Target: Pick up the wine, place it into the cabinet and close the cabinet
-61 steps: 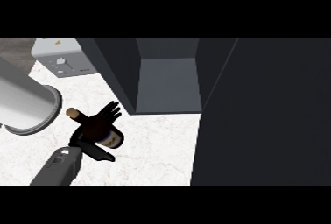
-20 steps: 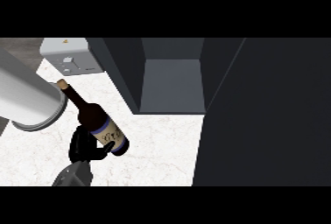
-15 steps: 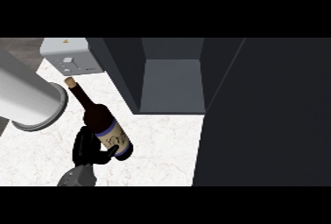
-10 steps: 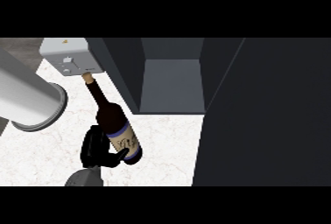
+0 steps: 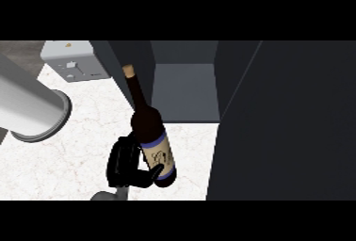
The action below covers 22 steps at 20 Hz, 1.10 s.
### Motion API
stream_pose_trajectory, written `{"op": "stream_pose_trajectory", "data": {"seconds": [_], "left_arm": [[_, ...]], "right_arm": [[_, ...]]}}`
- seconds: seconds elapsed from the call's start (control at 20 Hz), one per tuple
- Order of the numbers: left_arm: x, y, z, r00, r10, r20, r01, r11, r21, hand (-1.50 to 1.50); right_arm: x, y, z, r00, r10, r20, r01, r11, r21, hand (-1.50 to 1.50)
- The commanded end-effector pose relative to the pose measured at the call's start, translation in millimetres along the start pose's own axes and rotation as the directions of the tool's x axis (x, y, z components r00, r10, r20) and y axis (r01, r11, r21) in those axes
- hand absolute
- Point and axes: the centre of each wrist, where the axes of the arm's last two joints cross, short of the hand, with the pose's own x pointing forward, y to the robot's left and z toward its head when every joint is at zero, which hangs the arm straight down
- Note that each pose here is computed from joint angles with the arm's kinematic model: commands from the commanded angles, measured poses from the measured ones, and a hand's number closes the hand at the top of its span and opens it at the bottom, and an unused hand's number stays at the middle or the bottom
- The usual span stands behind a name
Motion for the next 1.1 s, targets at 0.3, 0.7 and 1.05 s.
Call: {"op": "stream_pose_trajectory", "data": {"seconds": [0.3,0.7,1.05], "left_arm": [[-20,-40,-10,0.999,0.023,-0.046,-0.018,0.996,0.09,1.5],[-41,-23,-37,0.999,-0.016,-0.04,0.021,0.991,0.131,1.5],[-33,-39,-59,1.0,0.0,0.011,-0.001,0.998,0.064,1.5]], "right_arm": [[5,-8,11,1.0,-0.013,-0.004,0.013,0.999,0.03,-1.5],[4,-9,13,1.0,-0.017,0.013,0.017,0.999,0.038,-1.5],[-16,-2,7,0.999,-0.044,0.008,0.044,0.999,0.031,-1.5]]}}
